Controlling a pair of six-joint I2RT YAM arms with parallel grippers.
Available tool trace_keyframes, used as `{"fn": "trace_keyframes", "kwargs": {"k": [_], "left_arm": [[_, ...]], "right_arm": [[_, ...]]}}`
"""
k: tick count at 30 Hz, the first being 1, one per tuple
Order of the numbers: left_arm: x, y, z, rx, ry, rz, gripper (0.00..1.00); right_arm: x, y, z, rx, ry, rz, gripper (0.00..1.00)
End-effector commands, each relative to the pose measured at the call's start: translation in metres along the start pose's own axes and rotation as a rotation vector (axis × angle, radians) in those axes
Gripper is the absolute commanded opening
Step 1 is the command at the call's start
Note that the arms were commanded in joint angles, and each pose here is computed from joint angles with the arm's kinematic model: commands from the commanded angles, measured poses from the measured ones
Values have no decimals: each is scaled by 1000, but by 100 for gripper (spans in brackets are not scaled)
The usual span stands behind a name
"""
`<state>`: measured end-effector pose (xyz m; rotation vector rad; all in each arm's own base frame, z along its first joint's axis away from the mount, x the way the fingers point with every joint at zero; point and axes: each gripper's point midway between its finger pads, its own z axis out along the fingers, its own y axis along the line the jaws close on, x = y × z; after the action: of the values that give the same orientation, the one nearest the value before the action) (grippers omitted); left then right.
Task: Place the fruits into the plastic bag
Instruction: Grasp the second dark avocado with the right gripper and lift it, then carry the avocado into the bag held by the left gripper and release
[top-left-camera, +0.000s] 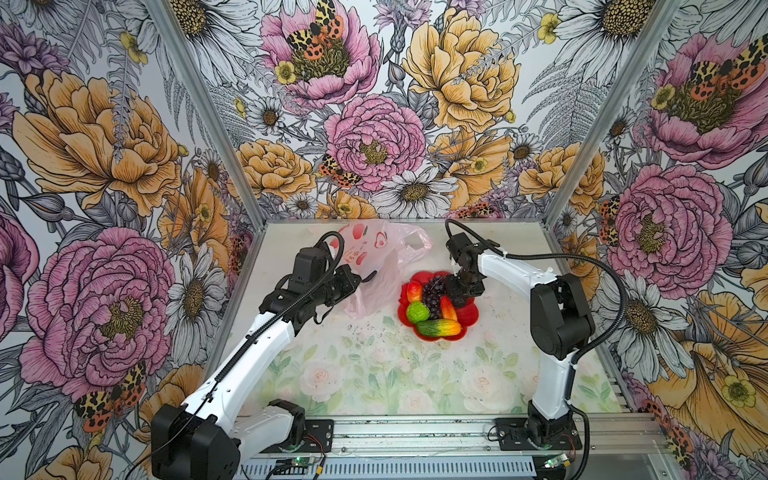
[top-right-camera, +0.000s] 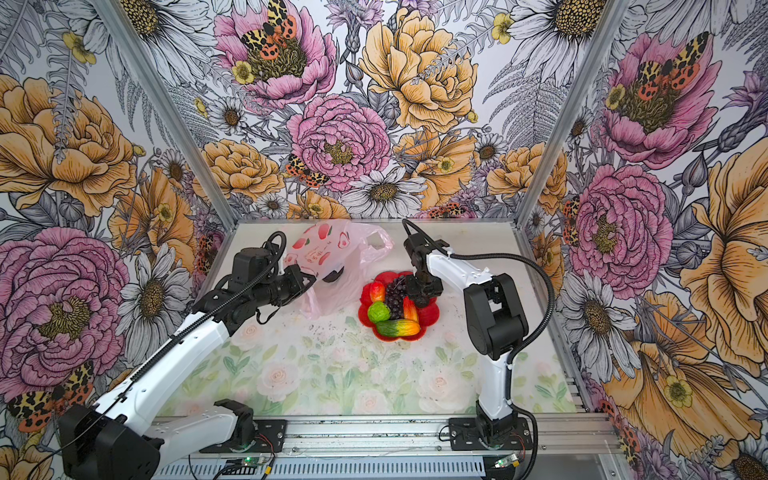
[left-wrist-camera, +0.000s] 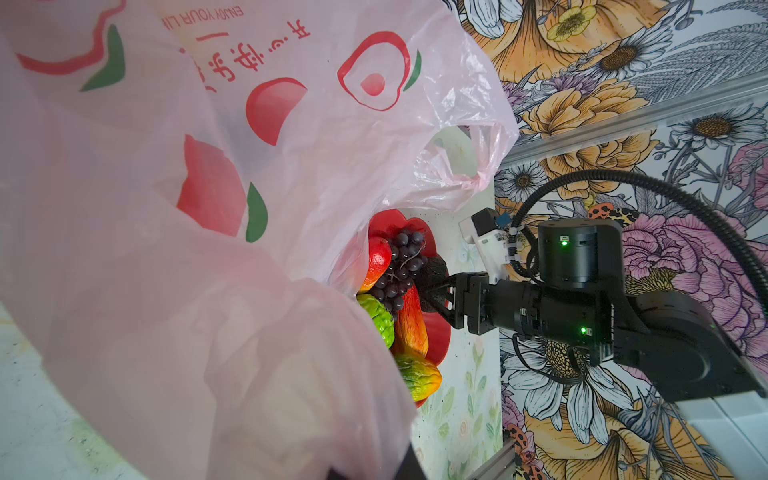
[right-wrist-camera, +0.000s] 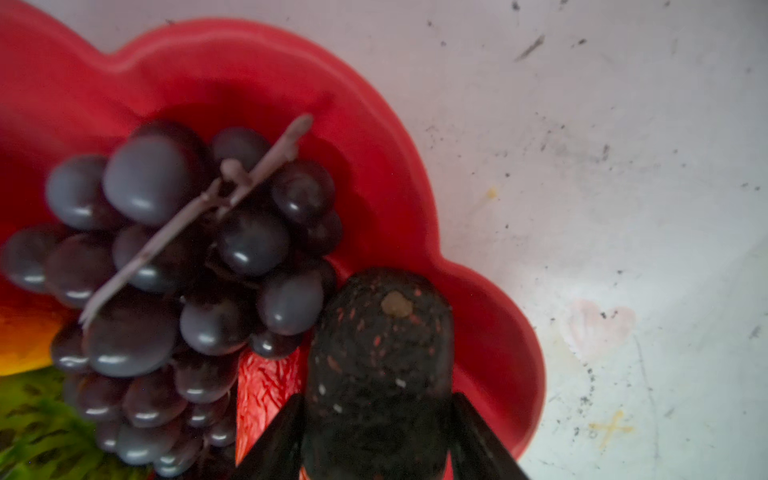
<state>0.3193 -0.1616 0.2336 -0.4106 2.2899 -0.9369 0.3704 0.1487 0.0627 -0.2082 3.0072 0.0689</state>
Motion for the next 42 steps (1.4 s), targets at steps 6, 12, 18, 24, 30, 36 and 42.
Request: {"fn": "trace_keyframes", "kwargs": {"k": [6, 12, 18, 24, 30, 36, 42], "left_arm": [[-3, -1, -2, 10, -8, 4, 0], [-5, -3, -4, 17, -17, 4, 0], [-4, -5, -6, 24, -21, 7, 0], [0, -8, -4, 36, -12, 11, 0], [4, -10, -4, 43, -7, 15, 0], [6, -10, -7, 51, -13, 8, 0], [8, -9, -11, 54, -20, 5, 0]], "right_arm": [[-14, -2, -26, -3, -99, -1, 37], [-14, 3, -74, -62, -212, 50, 34], [-15, 50, -111, -370, -259, 137, 33], [-31, 106, -144, -652, -326, 207, 33], [-40, 190, -137, -797, -276, 137, 33], [-61, 251, -93, -832, -192, 106, 33], [-74, 299, -61, -887, -117, 106, 33]]}}
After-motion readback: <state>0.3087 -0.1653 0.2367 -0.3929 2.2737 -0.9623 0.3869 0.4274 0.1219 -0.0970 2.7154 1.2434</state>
